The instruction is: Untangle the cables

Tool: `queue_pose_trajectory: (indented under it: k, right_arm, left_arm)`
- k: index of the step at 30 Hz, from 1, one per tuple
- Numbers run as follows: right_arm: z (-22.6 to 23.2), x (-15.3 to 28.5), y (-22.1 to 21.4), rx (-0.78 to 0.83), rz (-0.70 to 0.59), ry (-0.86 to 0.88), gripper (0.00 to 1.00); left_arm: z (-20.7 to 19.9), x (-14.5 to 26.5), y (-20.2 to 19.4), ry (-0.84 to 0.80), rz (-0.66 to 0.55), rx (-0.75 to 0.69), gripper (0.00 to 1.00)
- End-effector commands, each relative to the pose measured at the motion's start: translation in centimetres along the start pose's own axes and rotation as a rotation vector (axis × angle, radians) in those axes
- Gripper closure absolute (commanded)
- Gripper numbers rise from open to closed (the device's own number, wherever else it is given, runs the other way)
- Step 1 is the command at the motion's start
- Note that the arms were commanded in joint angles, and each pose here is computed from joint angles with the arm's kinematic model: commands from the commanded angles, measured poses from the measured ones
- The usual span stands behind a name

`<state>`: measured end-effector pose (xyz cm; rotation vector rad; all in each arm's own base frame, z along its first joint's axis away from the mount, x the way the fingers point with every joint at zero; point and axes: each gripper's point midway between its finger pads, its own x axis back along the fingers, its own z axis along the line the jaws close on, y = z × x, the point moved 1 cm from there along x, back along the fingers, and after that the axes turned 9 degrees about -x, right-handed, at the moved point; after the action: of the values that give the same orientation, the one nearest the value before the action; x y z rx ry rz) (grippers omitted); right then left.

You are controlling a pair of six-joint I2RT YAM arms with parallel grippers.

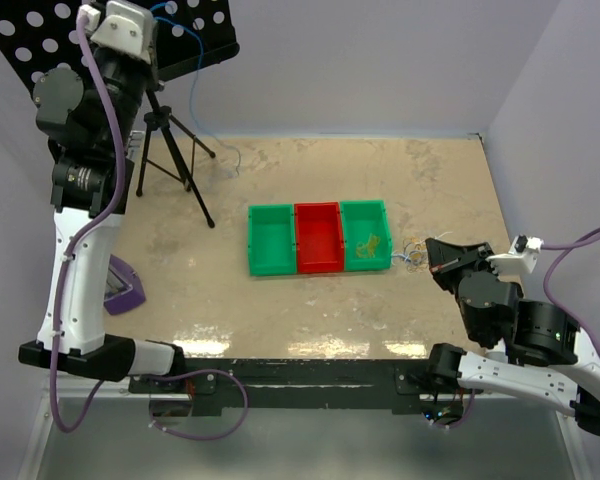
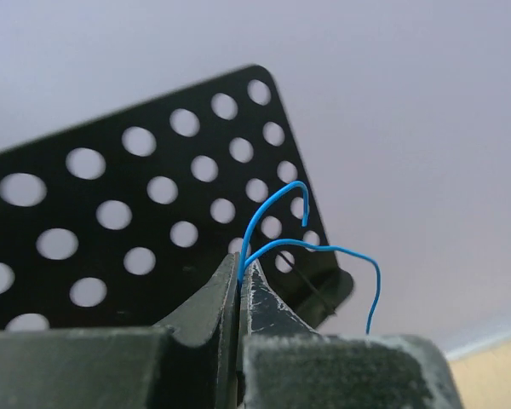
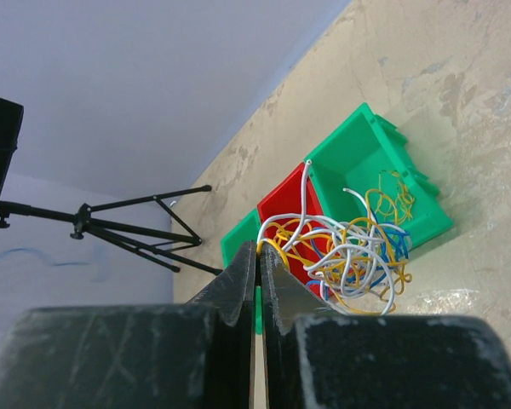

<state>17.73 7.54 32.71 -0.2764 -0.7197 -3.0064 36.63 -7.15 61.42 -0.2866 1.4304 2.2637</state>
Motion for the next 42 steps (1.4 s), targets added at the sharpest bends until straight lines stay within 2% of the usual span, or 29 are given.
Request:
queue_pose_trajectory:
  k: [1, 3, 4, 7, 14, 25, 36, 42]
  right_arm:
    - [0.3, -0.1, -0.5, -0.031, 0.007, 0.005, 1.00]
    - [0.2, -0.1, -0.6, -0.029, 0.011, 0.004, 1.00]
    - [0.2, -0.2, -0.7, -0.029, 0.011, 0.004, 1.00]
    - [0.1, -0.2, -0.9, -0.034, 0.014, 0.005, 1.00]
    - [0.0, -0.2, -1.0, -0.031, 0.015, 0.005, 1.00]
    - [-0.5, -0.3, -1.3, -0.040, 0.020, 0.003, 1.00]
    - [-1.1, -0.1, -0.8, -0.054, 0.016, -0.002, 1.00]
    - [-1.3, -0.1, -0.8, -0.056, 0.019, -0.004, 1.00]
  left_arm:
    - [7.0, 1.5, 6.3, 0.319, -0.148, 0.014, 1.00]
    - [7.7, 1.9, 7.3, 0.348, -0.176, 0.009, 1.00]
    - [7.2, 1.8, 7.7, 0.312, -0.193, 0.005, 1.00]
    - [3.3, 1.1, 6.5, 0.097, -0.166, -0.016, 1.00]
    - [-3.7, 1.3, -0.5, -0.182, -0.017, 0.034, 1.00]
    - [-11.9, 4.8, -9.3, -0.454, 0.158, 0.116, 1.00]
    - [-16.5, 7.4, -15.2, -0.558, 0.292, 0.163, 1.00]
    - [-18.3, 8.4, -18.5, -0.565, 0.361, 0.112, 1.00]
